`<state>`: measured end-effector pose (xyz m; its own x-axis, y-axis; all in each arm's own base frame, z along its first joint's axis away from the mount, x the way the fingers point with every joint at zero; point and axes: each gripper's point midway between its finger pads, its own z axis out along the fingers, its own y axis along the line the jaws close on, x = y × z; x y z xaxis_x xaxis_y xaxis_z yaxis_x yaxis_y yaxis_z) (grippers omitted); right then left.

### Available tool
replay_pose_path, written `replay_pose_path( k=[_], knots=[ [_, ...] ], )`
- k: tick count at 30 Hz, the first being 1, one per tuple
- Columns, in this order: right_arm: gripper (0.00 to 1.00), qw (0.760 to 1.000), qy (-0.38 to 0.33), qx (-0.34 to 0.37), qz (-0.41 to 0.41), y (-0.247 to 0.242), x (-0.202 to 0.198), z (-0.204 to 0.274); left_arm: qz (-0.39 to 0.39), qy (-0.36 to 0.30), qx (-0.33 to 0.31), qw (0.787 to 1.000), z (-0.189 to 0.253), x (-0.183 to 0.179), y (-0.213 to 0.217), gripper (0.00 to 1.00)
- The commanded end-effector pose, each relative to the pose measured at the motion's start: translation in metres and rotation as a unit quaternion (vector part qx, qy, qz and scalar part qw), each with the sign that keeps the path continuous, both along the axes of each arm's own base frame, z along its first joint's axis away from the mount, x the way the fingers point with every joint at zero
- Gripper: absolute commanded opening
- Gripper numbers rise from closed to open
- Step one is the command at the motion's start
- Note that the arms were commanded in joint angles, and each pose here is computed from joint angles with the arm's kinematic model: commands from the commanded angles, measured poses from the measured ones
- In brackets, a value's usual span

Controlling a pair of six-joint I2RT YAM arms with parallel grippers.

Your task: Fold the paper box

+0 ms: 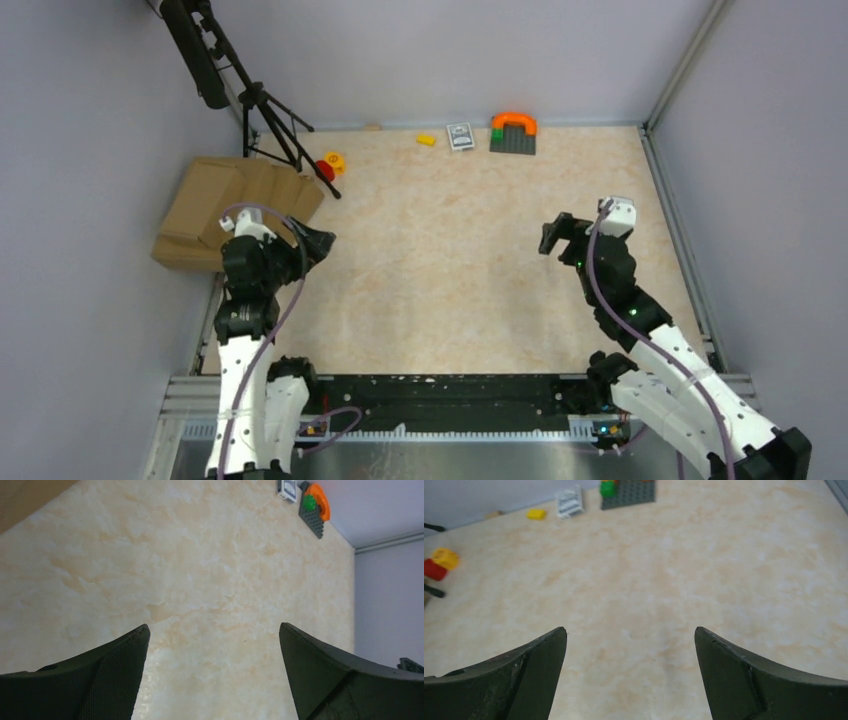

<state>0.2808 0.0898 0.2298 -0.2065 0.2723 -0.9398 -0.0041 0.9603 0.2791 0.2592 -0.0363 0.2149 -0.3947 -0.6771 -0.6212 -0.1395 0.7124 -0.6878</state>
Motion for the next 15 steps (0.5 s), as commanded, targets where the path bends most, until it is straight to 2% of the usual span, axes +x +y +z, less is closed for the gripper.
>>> replay_pose_path(
  k=[1, 3, 6, 11, 15],
  knots=[
    [0.95, 0.996, -0.017, -0.033, -0.080, -0.044, 0.005, -0.030, 0.002, -0.063, 0.119, 0.991, 0.002, 0.029, 0.008, 0.99],
    [0.94, 0.994, -0.040, -0.036, -0.096, -0.054, 0.008, -0.038, -0.012, -0.036, 0.171, 0.985, -0.021, 0.042, 0.003, 0.99],
    [0.94, 0.990, -0.055, -0.040, -0.125, -0.065, 0.013, -0.050, -0.035, -0.037, 0.247, 0.968, -0.037, 0.055, -0.007, 0.99],
    [0.97, 0.978, -0.054, -0.133, -0.150, -0.083, 0.019, -0.069, -0.044, -0.112, 0.328, 0.937, -0.039, 0.066, -0.002, 0.99],
    [0.84, 0.975, -0.124, -0.126, -0.135, -0.080, 0.021, -0.057, 0.010, -0.129, 0.365, 0.922, -0.041, 0.067, 0.021, 0.99]
  ],
)
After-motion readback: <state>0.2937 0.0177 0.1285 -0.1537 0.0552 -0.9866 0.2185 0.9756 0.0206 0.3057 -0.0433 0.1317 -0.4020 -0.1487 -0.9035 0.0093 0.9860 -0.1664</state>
